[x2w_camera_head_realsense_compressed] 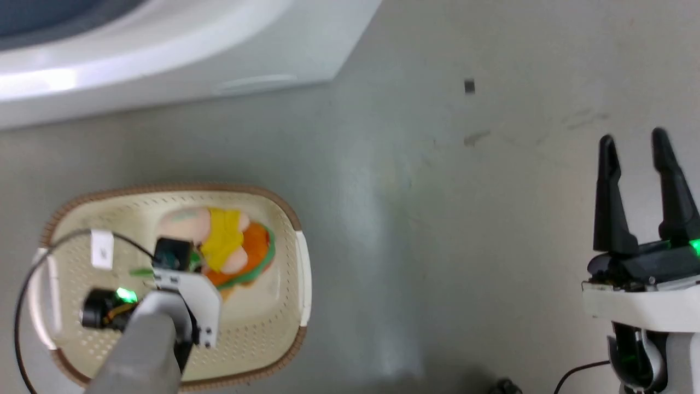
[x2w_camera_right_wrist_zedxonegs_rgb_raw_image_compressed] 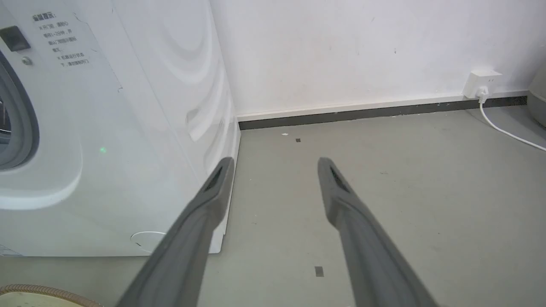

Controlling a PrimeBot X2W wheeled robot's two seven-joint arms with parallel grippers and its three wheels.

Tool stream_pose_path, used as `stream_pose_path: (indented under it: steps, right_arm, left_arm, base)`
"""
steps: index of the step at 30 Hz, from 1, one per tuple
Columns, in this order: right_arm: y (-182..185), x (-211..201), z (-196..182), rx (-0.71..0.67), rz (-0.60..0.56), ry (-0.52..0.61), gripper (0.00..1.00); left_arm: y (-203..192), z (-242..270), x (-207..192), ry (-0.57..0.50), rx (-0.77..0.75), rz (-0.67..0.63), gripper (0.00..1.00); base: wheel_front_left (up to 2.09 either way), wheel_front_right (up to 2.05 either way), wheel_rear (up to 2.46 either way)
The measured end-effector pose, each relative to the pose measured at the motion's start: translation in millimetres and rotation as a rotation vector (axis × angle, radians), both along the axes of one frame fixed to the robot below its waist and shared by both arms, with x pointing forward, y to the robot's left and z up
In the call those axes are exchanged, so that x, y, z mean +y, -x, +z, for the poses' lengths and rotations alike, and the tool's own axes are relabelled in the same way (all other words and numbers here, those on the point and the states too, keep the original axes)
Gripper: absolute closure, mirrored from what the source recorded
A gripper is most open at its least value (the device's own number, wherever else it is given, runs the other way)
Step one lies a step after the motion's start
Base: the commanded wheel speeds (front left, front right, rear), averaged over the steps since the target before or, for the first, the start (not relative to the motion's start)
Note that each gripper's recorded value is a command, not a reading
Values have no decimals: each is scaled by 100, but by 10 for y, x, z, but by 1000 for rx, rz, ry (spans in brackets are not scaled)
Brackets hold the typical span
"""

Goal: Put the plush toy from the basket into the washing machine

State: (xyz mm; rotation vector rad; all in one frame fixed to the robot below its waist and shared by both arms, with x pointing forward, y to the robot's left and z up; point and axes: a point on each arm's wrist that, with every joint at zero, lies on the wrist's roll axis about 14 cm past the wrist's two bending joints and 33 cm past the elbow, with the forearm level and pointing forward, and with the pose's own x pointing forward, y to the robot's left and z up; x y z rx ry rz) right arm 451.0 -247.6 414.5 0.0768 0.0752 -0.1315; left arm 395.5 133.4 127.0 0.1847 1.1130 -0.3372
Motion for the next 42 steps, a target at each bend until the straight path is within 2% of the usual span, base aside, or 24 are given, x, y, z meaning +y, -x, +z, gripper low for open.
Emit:
stream_pose_path:
  steps: [12,24,34,42]
  right_arm:
    - [324,108,588,-108,20,-6,0]
    - [692,230,1048,-220,49,-30,0]
    - [744,408,1267,-287,103,-48,0]
    - [753,390,1227,-274,96,-50,0]
  left_arm:
    - [323,772,137,25,-145,65,100]
    - [316,1753,175,122,-482,181,100]
    - [69,2615,308,165,-791,226,100]
    - [-239,3168,377,178,-984,208,100]
  base:
    - [0,0,0]
    - [0,0,0]
    - [0,0,0]
    - [0,0,0]
